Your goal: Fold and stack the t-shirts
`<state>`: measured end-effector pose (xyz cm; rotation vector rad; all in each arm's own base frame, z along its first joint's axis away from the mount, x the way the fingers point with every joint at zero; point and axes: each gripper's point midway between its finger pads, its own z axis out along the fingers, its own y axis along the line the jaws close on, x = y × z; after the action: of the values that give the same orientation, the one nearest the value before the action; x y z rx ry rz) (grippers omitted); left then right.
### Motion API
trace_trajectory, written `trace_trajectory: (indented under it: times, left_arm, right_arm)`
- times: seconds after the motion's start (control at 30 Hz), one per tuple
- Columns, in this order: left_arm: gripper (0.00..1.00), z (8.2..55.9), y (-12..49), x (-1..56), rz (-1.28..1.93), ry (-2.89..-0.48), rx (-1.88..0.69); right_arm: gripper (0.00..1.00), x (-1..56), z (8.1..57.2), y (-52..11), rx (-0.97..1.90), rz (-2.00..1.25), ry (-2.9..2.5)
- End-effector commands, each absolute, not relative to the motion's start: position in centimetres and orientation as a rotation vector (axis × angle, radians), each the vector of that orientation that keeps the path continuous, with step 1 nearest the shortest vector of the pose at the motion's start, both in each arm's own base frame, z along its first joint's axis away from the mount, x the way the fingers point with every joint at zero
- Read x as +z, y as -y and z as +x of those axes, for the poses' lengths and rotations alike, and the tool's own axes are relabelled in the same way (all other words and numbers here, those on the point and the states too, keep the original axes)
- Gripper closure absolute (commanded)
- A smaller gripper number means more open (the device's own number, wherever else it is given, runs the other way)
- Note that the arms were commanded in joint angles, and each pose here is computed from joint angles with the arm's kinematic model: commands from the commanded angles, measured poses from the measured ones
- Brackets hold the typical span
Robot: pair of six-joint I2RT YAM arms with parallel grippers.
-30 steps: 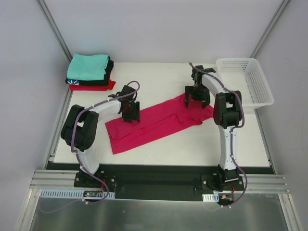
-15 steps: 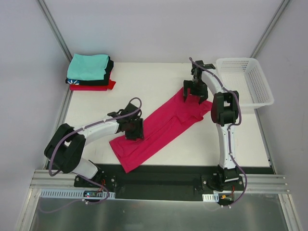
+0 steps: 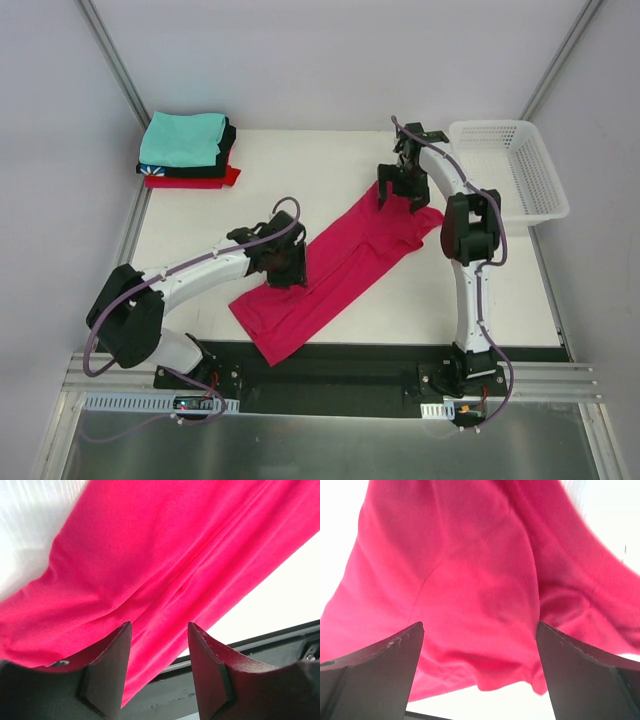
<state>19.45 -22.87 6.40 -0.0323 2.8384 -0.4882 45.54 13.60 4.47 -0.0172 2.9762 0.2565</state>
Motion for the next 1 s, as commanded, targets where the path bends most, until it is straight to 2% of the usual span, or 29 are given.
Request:
trace_trajectory:
  times: [0.0,0.2,0.33,0.5,0.73,0.97]
  left_arm:
    - [0.51,22.2,23.7,10.4,0.099,-2.732,-0.448]
    - [0.50,26.8,24.9,11.4,0.262,-2.696,-0.380]
    - [0.52,29.1,25.2,10.6,0.368,-2.697,-0.378]
    - [0.53,31.2,26.7,8.8,0.513,-2.696,-0.374]
    - [0.57,29.7,29.3,6.6,0.692,-2.694,-0.652]
    - [0.58,28.9,29.2,4.5,0.728,-2.744,-0.662]
  right_arm:
    - [0.04,12.1,42.8,-13.7,0.206,-0.058,-2.867]
    - [0.04,15.4,39.3,-11.3,0.008,-0.051,-2.824]
    - [0.04,13.6,36.3,-9.8,-0.165,-0.056,-2.888]
    - [0.04,11.1,36.1,-9.1,-0.310,-0.022,-2.852]
    - [0.04,5.9,36.8,-9.4,-0.210,0.110,-2.948]
    - [0.04,2.9,36.8,-9.4,-0.241,0.151,-3.029]
